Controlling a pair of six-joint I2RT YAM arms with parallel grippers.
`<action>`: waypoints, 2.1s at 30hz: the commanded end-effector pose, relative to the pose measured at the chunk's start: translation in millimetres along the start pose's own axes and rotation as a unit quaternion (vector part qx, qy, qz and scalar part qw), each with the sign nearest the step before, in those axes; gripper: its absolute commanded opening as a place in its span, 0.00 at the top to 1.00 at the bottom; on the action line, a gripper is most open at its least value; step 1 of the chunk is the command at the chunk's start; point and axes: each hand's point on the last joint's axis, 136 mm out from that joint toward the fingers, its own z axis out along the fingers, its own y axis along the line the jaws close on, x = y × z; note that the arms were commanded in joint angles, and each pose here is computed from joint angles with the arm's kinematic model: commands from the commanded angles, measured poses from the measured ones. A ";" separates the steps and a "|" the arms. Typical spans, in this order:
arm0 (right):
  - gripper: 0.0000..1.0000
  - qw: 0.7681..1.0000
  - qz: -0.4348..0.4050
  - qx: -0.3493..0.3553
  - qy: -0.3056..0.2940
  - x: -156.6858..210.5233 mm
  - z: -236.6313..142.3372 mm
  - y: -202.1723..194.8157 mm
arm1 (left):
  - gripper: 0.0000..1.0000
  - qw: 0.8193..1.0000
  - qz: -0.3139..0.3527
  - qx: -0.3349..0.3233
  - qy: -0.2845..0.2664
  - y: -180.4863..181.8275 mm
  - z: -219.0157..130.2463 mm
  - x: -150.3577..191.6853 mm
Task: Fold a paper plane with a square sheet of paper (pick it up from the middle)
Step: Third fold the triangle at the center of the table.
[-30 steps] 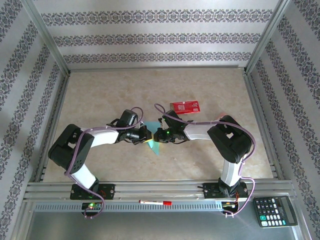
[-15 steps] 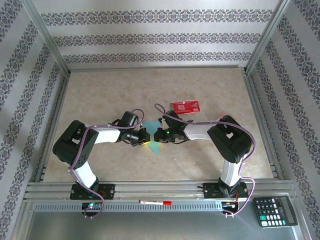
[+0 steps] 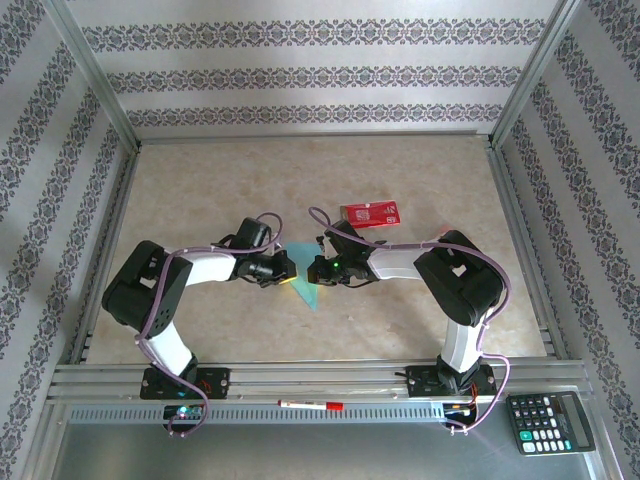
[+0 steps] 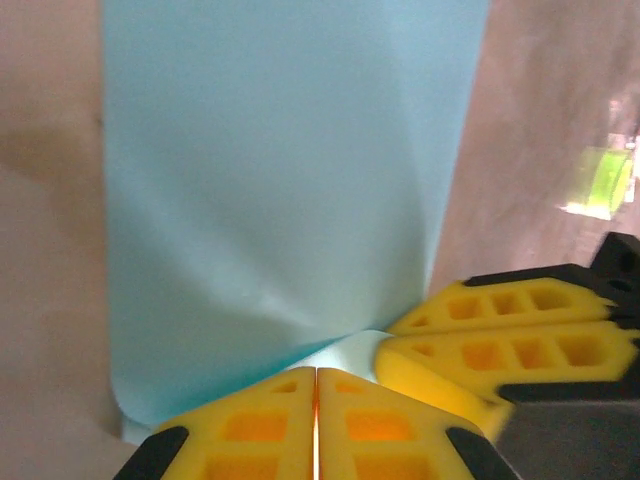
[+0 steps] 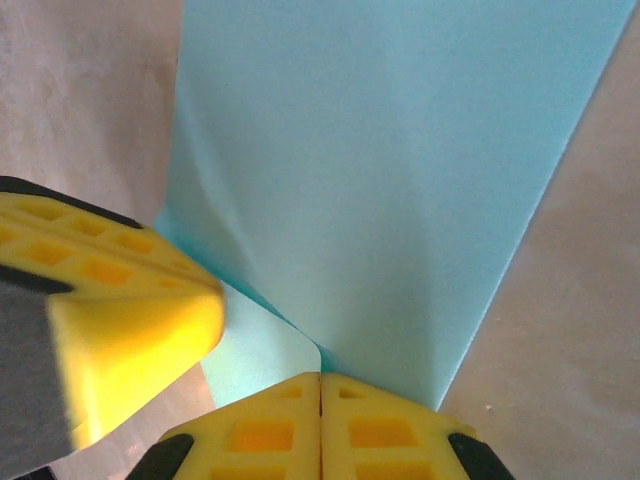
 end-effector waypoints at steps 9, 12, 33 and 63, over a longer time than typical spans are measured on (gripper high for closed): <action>0.93 0.997 0.030 0.063 0.033 21.8 8.8 -44.0 | 0.91 1.000 -0.018 -0.005 -0.007 16.1 -10.7 -1.4; 0.93 0.997 0.031 0.063 0.034 22.3 9.0 -44.1 | 0.89 1.000 -0.008 0.025 -0.016 -4.9 -19.7 -8.2; 0.93 0.997 0.033 0.066 0.036 24.4 8.3 -48.8 | 0.89 0.999 -0.022 0.011 -0.030 12.3 -10.9 -22.0; 0.92 0.997 0.024 0.058 0.034 15.9 7.5 -42.1 | 0.99 0.999 -0.025 -0.020 -0.009 31.6 -3.3 -12.0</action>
